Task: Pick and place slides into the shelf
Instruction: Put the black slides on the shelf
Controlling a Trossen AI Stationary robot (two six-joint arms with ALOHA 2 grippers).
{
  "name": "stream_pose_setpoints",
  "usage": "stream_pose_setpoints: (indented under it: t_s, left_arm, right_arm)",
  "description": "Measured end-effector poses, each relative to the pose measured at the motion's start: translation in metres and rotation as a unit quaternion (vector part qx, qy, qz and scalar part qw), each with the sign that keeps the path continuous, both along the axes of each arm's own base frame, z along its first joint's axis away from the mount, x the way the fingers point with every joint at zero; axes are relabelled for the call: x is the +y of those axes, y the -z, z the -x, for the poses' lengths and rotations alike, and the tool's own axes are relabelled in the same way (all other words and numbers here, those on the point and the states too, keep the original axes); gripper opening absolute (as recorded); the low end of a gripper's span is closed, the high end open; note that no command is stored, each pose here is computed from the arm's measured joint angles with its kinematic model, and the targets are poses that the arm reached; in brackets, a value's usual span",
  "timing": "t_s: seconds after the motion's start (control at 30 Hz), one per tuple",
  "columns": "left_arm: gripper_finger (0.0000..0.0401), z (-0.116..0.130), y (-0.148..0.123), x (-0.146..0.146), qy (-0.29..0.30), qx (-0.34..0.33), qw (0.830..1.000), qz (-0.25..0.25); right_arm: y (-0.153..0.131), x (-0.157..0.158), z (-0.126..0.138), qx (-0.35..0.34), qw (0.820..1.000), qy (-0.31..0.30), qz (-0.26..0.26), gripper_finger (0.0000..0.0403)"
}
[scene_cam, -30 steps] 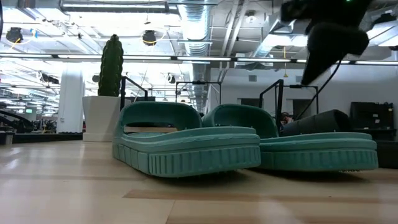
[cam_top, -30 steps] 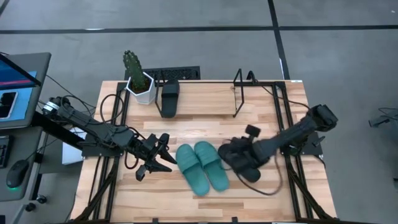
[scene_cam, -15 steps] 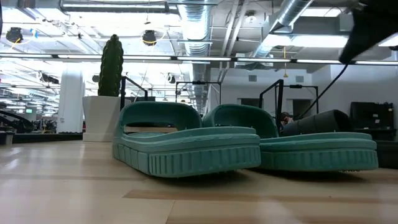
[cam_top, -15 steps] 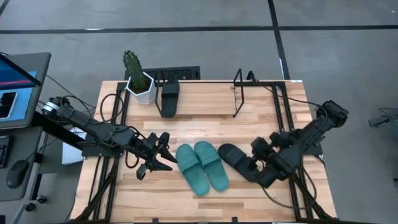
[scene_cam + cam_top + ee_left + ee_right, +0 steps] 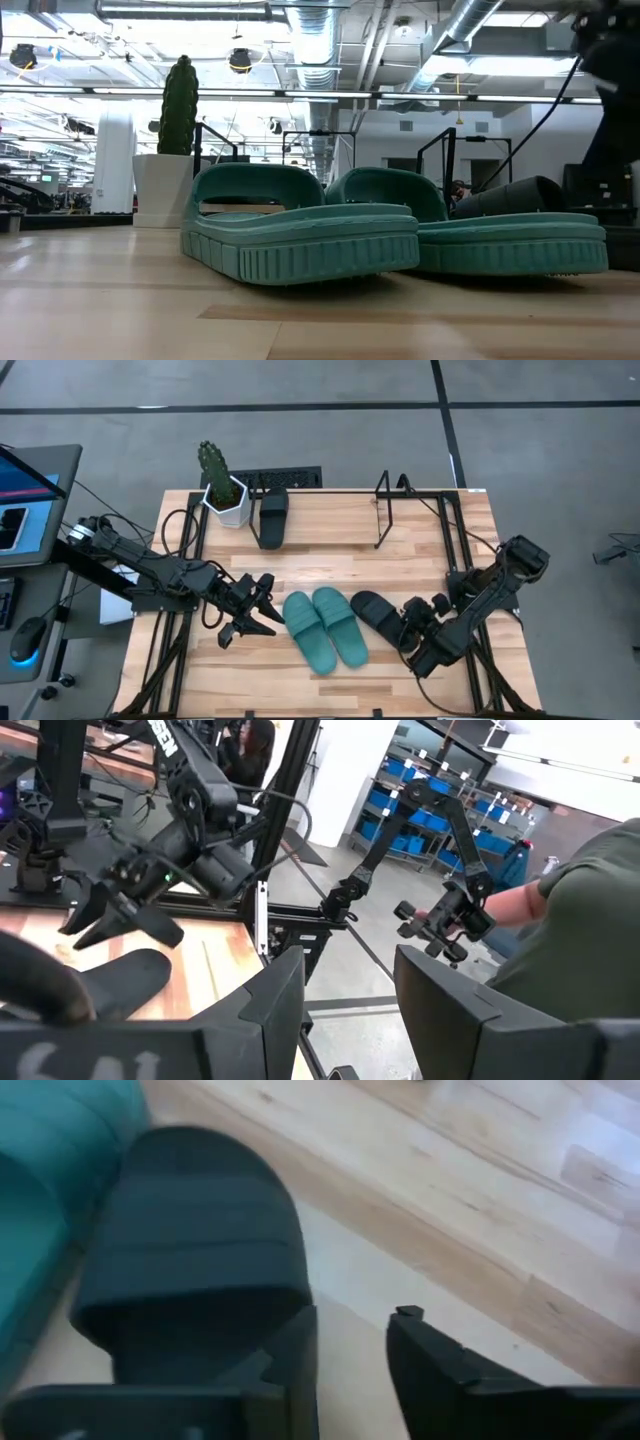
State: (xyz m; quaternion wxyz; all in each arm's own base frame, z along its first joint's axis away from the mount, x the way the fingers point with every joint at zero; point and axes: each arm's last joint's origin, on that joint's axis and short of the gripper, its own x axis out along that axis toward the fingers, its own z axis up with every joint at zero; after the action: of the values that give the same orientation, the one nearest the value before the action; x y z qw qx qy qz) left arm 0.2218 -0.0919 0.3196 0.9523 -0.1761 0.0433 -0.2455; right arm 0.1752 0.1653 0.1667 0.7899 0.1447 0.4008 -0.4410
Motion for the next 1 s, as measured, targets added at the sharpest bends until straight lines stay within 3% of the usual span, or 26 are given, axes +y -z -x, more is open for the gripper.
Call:
stream_pose_setpoints:
  t_s: [0.23, 0.4, 0.63, 1.0]
  left_arm:
    - [0.0144, 0.000, 0.002, 0.000, 0.000, 0.011, 1.000, -0.005]
    - [0.0144, 0.000, 0.004, 0.000, 0.004, 0.017, 1.000, -0.007]
    - [0.0144, 0.000, 0.006, 0.000, 0.000, 0.030, 0.999, -0.012]
    - [0.0144, -0.002, 0.007, 0.005, -0.010, 0.034, 0.999, -0.011]
  right_arm:
    - [0.027, 0.002, -0.001, 0.046, 0.997, -0.053, 0.034, 0.0185]
    - [0.041, 0.003, 0.000, 0.091, 0.990, -0.083, 0.067, 0.0212]
    - [0.043, 0.000, -0.004, 0.110, 0.986, -0.101, 0.080, 0.0207]
    - [0.037, 0.001, -0.019, 0.067, 0.986, -0.140, 0.054, 0.0189]
